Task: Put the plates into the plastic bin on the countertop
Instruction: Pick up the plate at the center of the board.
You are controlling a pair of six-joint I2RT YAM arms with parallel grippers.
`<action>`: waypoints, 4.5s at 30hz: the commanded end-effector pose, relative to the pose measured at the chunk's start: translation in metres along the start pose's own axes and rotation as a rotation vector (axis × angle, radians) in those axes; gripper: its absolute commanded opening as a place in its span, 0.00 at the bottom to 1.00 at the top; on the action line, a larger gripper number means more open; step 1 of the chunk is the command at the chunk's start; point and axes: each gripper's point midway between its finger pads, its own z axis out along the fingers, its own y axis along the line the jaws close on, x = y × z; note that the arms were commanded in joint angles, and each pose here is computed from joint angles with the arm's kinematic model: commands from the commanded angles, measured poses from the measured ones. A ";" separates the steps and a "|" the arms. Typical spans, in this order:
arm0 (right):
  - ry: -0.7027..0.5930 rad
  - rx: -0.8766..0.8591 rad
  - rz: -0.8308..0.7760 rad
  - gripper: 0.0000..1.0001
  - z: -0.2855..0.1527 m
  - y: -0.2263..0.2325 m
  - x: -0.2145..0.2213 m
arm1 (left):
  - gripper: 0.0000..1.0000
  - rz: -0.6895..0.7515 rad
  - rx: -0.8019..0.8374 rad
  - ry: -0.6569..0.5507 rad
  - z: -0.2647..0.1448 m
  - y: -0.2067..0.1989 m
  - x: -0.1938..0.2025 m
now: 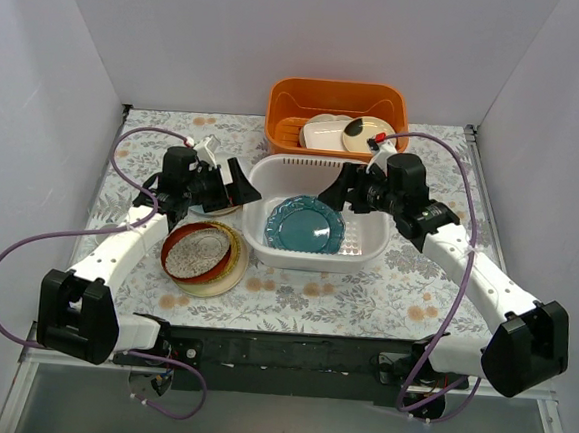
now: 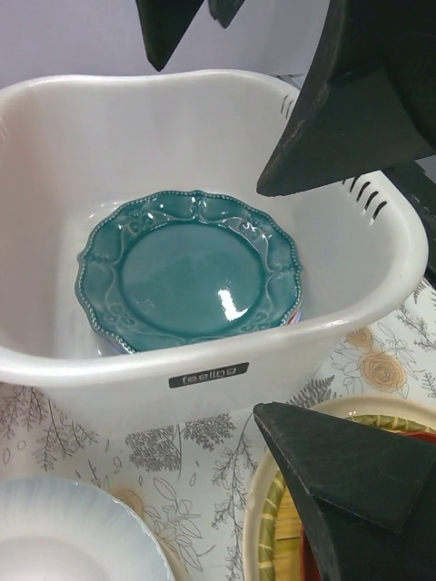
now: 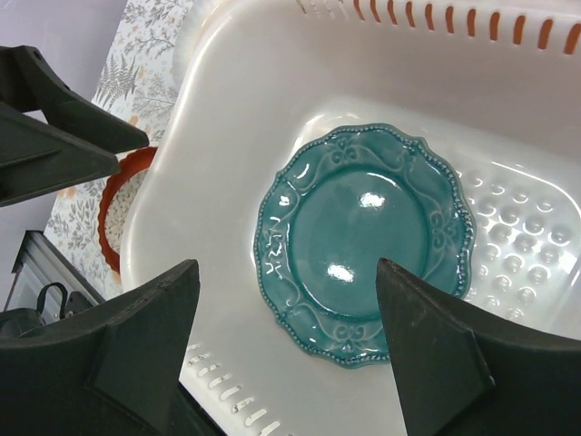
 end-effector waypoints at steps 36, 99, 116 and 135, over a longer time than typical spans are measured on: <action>-0.050 -0.080 -0.088 0.85 -0.010 0.021 -0.007 | 0.98 -0.546 -0.381 -0.227 -0.015 0.152 -0.042; -0.033 -0.069 -0.068 0.83 -0.004 0.014 0.002 | 0.38 -0.610 -0.250 -0.166 0.064 0.203 -0.035; -0.040 -0.071 -0.068 0.82 -0.007 0.014 0.003 | 0.00 -0.625 -0.287 -0.177 0.059 0.206 -0.032; -0.044 -0.082 -0.069 0.82 -0.007 0.017 0.002 | 0.00 -0.555 -0.225 -0.369 0.011 0.163 -0.090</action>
